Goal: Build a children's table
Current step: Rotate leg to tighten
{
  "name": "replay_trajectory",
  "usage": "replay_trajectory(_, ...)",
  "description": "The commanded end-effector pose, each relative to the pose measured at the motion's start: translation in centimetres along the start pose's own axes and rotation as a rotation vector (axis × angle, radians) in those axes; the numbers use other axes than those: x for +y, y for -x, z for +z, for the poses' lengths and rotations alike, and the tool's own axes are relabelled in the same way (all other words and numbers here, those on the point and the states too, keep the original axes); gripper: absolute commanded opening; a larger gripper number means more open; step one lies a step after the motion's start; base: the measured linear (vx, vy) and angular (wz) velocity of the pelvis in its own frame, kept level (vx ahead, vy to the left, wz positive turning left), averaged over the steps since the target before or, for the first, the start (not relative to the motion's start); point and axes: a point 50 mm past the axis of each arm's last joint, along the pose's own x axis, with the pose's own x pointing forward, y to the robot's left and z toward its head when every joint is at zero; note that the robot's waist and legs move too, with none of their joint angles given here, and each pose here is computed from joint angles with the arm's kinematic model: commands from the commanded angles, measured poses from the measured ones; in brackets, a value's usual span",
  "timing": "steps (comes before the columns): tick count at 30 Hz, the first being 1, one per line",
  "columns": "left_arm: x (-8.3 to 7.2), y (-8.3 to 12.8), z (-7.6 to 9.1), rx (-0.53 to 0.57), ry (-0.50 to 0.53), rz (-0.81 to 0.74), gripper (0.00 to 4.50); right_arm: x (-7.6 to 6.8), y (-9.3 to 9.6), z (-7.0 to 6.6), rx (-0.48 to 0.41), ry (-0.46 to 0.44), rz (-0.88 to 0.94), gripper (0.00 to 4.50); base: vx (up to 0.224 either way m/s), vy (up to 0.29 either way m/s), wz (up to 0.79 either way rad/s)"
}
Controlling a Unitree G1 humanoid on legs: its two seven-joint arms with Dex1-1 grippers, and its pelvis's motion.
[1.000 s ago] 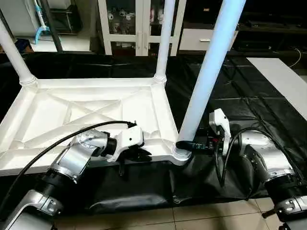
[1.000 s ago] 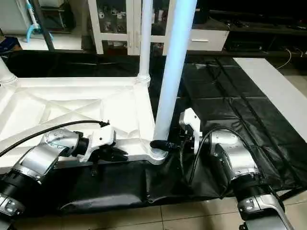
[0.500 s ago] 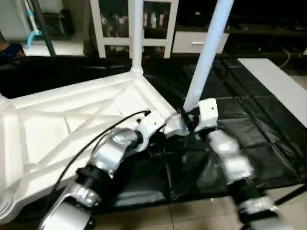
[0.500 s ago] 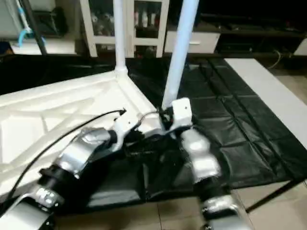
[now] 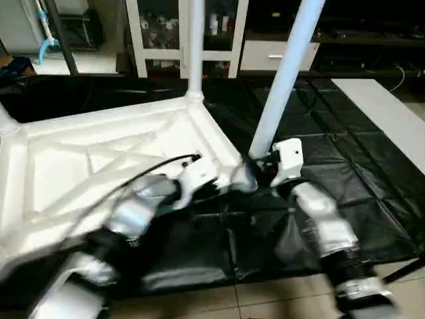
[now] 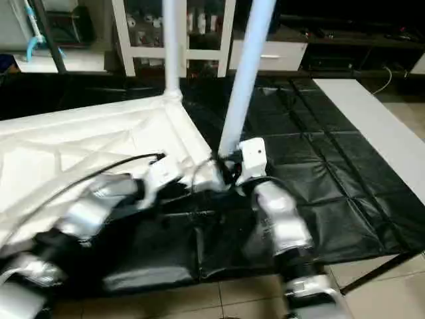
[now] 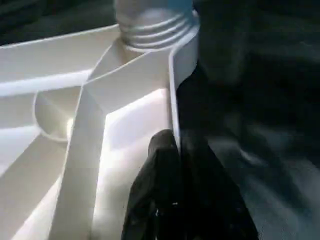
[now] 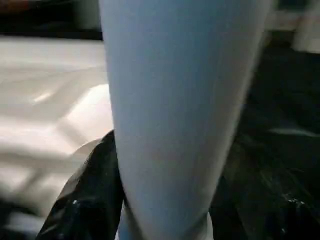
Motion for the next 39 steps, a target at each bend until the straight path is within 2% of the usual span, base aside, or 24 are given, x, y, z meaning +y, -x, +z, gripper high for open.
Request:
replay_trajectory(1, -2.4, -0.1, -1.4, 0.024, 0.006, -0.219, 0.0, -2.0, 2.8, 0.3, 0.035, 0.046, 0.076, 2.84, 0.0, 0.0, 0.0)
replay_trajectory(6, -3.1, 0.2, -1.1, -0.015, 0.022, -0.302, 0.0, -1.7, 4.4, 0.4, 0.079, 0.081, 0.269, 2.84, 0.011, 0.004, 0.01)
replay_trajectory(12, -3.0, 0.3, -1.0, -0.026, 0.009, -0.321, 0.0, -2.0, 4.7, 0.4, 0.148, 0.132, 0.356, 2.84, 0.0, 0.0, 0.0)
replay_trajectory(16, -3.1, 0.4, -1.0, -0.03, 0.011, -0.332, 0.0, -2.2, 5.0, 0.6, 0.151, 0.109, 0.396, 2.84, 0.0, 0.0, 0.0)
replay_trajectory(19, -3.0, 0.5, -0.9, -0.026, 0.015, -0.338, 0.0, -2.4, 5.1, 0.8, 0.14, 0.046, 0.422, 2.61, 0.0, 0.0, 0.0)
replay_trajectory(20, -3.0, 0.5, -0.9, -0.026, 0.015, -0.338, 0.0, -2.4, 5.1, 0.8, 0.14, 0.046, 0.422, 2.61, 0.0, 0.0, 0.0)
replay_trajectory(21, -3.0, 0.6, -1.0, -0.024, 0.017, -0.338, 0.0, -2.3, 5.1, 0.7, 0.137, 0.042, 0.415, 2.38, 0.0, 0.0, 0.0)
replay_trajectory(23, -3.0, 0.6, -1.0, -0.022, 0.02, -0.338, 0.0, -2.3, 5.0, 0.6, 0.136, 0.041, 0.412, 2.34, 0.0, 0.0, 0.0)
replay_trajectory(26, -2.8, 0.4, -1.2, 0.008, 0.029, -0.286, 0.0, -2.4, 4.3, -0.5, 0.178, 0.068, 0.293, 2.06, 0.0, 0.0, 0.0)
replay_trajectory(27, -2.5, 0.3, -1.3, 0.022, 0.034, -0.246, 0.0, -2.5, 3.9, -1.6, 0.235, 0.092, 0.187, 2.06, 0.0, 0.0, 0.0)
replay_trajectory(30, -1.8, -0.2, -1.0, 0.035, 0.084, -0.151, 0.0, -2.9, 3.6, -3.0, 0.295, 0.089, 0.029, 1.96, 0.0, 0.0, 0.0)
replay_trajectory(31, -1.0, -0.9, -0.8, 0.063, 0.135, -0.024, 0.0, -3.3, 3.3, -4.5, 0.316, 0.025, -0.216, 1.91, 0.0, 0.0, 0.0)
replay_trajectory(32, -0.4, -1.2, -0.7, 0.079, 0.165, 0.067, 0.0, -3.4, 3.3, -4.9, 0.323, 0.006, -0.308, 1.91, 0.0, 0.0, 0.0)
replay_trajectory(35, 1.0, -2.2, 0.1, 0.052, 0.254, 0.285, 0.0, -3.1, 3.0, -5.9, 0.295, -0.059, -0.582, 1.9, 0.0, 0.0, 0.0)
replay_trajectory(36, 1.0, -2.9, 0.9, 0.017, 0.264, 0.311, 0.0, -2.4, 2.5, -6.1, 0.266, -0.073, -0.662, 1.89, 0.0, 0.0, 0.0)
replay_trajectory(38, 0.9, -3.3, 1.2, 0.0, 0.265, 0.31, 0.0, -2.0, 2.1, -6.0, 0.245, -0.081, -0.694, 1.89, 0.0, 0.0, 0.0)
replay_trajectory(39, 0.5, -4.1, 2.1, -0.031, 0.257, 0.302, 0.0, -1.0, 1.0, -5.6, 0.193, -0.1, -0.716, 1.89, 0.0, 0.0, 0.0)
